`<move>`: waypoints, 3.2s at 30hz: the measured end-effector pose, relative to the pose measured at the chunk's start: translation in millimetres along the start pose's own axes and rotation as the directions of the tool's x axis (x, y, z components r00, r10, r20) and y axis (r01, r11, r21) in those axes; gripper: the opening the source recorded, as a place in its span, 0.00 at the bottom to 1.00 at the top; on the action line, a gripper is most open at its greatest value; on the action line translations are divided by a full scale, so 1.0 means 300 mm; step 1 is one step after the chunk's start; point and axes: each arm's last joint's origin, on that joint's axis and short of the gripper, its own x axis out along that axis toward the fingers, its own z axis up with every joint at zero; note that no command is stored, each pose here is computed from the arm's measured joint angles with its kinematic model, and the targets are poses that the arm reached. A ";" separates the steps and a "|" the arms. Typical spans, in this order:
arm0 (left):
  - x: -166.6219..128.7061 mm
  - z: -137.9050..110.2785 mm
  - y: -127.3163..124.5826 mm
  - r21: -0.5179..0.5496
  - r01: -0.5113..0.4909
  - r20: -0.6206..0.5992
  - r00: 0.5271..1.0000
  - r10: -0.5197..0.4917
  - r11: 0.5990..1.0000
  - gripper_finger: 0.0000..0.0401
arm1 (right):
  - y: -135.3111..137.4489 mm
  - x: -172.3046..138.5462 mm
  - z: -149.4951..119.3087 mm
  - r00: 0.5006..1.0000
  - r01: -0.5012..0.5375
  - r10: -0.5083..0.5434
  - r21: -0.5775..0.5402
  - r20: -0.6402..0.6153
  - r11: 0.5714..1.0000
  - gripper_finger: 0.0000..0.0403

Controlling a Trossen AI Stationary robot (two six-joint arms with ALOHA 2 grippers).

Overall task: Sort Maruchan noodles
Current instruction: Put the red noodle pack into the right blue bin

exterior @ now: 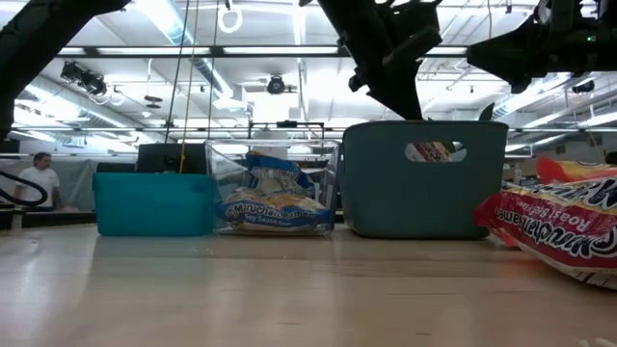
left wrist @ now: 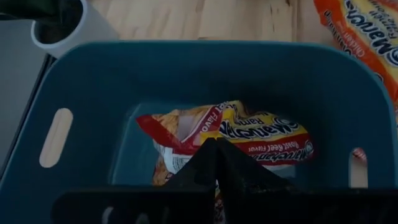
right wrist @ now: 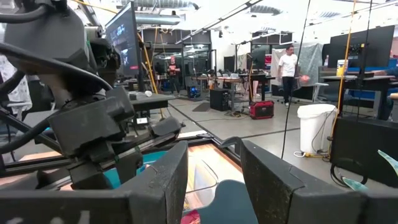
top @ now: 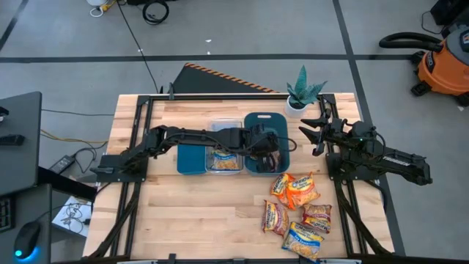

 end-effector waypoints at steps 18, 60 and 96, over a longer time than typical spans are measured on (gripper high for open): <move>-0.041 -0.073 -0.002 -0.041 -0.028 -0.237 0.971 0.017 0.999 0.34 | 0.000 0.000 0.000 1.000 0.000 0.000 0.000 0.000 1.000 0.38; 0.024 -0.218 -0.457 0.166 0.296 0.083 0.946 -0.312 0.941 0.33 | 0.000 0.000 0.000 1.000 0.000 0.000 0.000 0.000 1.000 0.38; -0.082 -0.166 -0.574 0.130 0.202 0.043 0.977 -0.209 0.971 0.29 | 0.000 0.000 0.000 1.000 0.000 0.000 0.000 -0.001 1.000 0.38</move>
